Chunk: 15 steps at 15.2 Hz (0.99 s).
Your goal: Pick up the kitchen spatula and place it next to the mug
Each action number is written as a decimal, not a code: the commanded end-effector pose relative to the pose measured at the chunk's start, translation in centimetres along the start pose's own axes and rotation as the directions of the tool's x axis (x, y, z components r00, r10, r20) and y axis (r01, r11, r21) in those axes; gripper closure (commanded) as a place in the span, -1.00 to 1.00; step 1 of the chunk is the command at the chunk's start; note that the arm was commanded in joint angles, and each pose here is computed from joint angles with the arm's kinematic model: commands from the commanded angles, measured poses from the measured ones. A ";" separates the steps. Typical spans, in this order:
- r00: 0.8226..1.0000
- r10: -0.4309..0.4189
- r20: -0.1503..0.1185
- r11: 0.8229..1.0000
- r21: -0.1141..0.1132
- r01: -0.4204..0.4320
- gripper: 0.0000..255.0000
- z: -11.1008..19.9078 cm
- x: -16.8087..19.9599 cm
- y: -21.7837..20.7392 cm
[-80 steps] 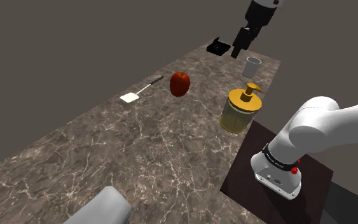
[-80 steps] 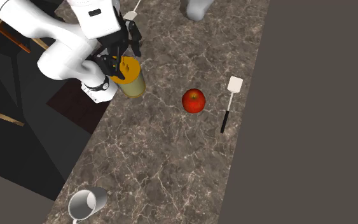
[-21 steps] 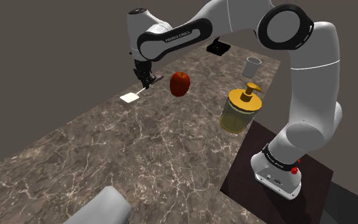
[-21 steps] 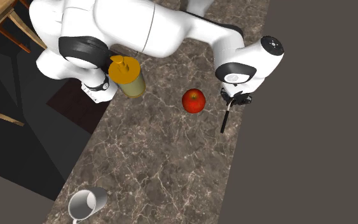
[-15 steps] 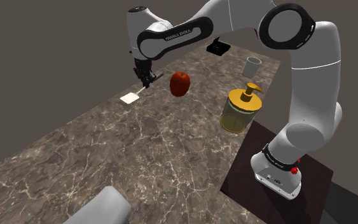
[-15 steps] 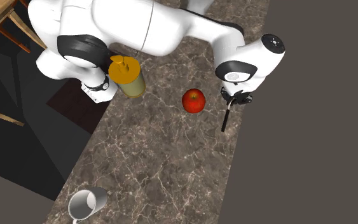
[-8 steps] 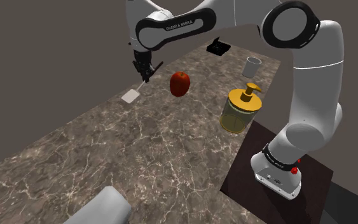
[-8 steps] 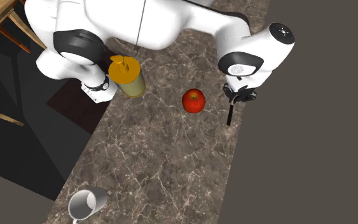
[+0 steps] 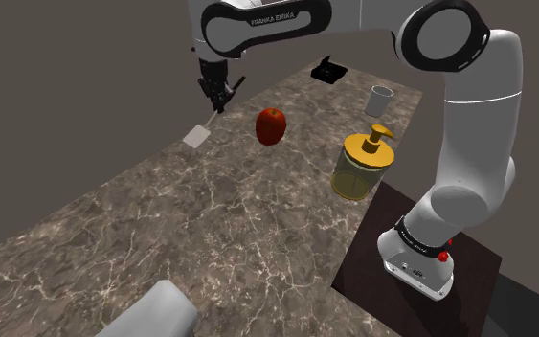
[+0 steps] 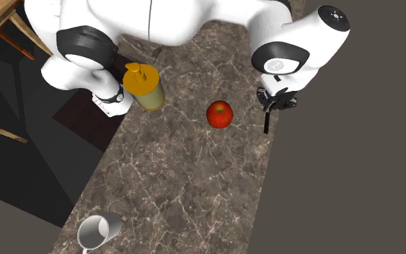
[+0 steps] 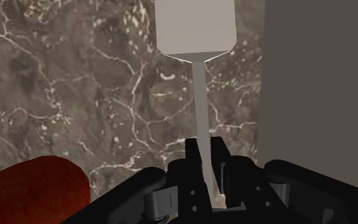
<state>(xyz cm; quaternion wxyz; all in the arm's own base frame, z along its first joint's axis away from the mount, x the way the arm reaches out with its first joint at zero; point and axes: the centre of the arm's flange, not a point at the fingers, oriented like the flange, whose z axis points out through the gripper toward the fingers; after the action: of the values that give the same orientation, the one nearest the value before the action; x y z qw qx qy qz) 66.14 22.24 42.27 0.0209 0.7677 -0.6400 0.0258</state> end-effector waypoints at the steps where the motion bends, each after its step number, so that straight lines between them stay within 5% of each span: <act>1: 1.000 0.000 0.000 1.000 -0.001 0.000 1.00 -1.1 0.1 0.0; 15: 1.000 0.000 0.000 1.000 -0.001 0.000 1.00 -8.5 0.6 0.0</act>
<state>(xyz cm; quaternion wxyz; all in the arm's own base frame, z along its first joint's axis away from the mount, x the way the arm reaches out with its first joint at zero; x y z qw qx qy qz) 66.20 22.26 50.27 0.0209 0.7676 -0.6400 0.0258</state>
